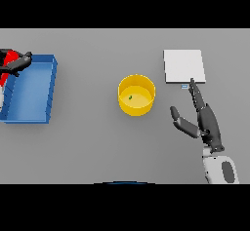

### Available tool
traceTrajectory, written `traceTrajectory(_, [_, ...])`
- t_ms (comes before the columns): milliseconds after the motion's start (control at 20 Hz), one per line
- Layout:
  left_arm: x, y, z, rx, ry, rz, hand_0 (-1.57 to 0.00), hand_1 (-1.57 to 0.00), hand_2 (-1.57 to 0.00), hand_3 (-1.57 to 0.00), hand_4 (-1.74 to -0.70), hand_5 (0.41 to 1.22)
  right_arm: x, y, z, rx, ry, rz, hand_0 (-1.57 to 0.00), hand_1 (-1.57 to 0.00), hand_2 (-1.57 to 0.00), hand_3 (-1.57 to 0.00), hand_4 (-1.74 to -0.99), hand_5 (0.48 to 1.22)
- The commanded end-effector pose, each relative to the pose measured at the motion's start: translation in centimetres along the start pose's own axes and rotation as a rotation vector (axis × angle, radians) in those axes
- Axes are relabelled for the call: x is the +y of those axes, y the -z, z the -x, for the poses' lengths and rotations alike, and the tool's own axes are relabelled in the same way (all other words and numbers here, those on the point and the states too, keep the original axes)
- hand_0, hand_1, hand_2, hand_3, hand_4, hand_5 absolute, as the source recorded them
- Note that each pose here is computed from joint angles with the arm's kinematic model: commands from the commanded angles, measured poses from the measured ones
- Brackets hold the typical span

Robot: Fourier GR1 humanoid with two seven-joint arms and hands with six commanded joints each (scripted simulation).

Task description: Pick up the red beaker and tilt it to pour out 1 green nut into yellow bowl. Pick up the yellow bowl and place it on the metallic measuring scale.

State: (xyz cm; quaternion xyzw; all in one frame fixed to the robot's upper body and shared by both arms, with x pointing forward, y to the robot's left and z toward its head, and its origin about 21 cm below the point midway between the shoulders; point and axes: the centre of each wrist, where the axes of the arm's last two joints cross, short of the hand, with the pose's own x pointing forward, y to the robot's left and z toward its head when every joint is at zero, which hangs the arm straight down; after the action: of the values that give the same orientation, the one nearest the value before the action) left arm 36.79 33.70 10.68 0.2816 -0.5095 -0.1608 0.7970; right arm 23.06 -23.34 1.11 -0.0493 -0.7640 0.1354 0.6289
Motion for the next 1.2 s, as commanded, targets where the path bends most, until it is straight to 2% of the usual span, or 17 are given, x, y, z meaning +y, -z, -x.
traceTrajectory(0, [0.0, -0.3, 0.2, -0.007, -0.023, 0.047, -0.75, -0.69, -0.65, -0.67, -1.05, 0.683, 0.2, 0.0, 0.0, -0.003, 0.005, -0.002, 0.0, 0.0, 0.0, 0.0, -1.15, 0.671])
traceTrajectory(100, [0.5, -0.5, 0.0, 0.02, 0.054, 0.067, -0.48, -0.44, -0.42, -0.43, -0.92, 0.651, 0.0, -0.2, 0.1, -0.004, 0.005, -0.004, 0.0, 0.0, 0.0, 0.0, -1.155, 0.67])
traceTrajectory(250, [0.1, -0.2, 0.4, 0.066, 0.133, 0.078, -0.25, -0.22, -0.21, -0.22, -0.83, 0.627, 0.1, -0.1, 0.2, 0.001, -0.021, 0.003, 0.0, 0.0, 0.0, 0.0, -1.156, 0.665])
traceTrajectory(500, [0.1, -0.1, -0.1, 0.006, 0.15, 0.033, -0.08, -0.07, -0.07, -0.07, -0.78, 0.631, 0.4, 0.0, 0.0, 0.014, -0.041, 0.004, 0.0, 0.0, 0.0, 0.0, -1.144, 0.644])
traceTrajectory(600, [-0.5, -0.2, -0.3, -0.041, 0.117, 0.033, -0.05, -0.05, -0.04, -0.05, -0.78, 0.635, 0.6, 0.5, -0.7, 0.03, -0.118, -0.018, 0.0, 0.0, 0.0, 0.0, -1.115, 0.638])
traceTrajectory(700, [-1.0, -0.5, -0.1, -0.075, 0.076, 0.038, -0.03, -0.03, -0.03, -0.03, -0.79, 0.652, 0.2, 1.7, -1.3, -0.018, -0.176, -0.113, 0.0, 0.0, 0.0, 0.0, -1.08, 0.662])
traceTrajectory(900, [-1.1, -0.7, -0.1, -0.079, 0.058, 0.048, -0.01, -0.01, -0.01, -0.01, -0.8, 0.673, -0.7, 4.1, -2.5, -0.029, -0.474, -0.305, 0.0, 0.0, 0.0, 0.0, -1.128, 0.637])
traceTrajectory(1150, [-1.7, -1.0, 0.2, -0.07, 0.044, 0.066, 0.0, 0.0, 0.0, 0.0, -0.81, 0.688, 0.5, 7.3, -4.3, -0.152, -0.798, -0.535, 0.0, 0.0, 0.0, 0.0, -1.152, 0.632])
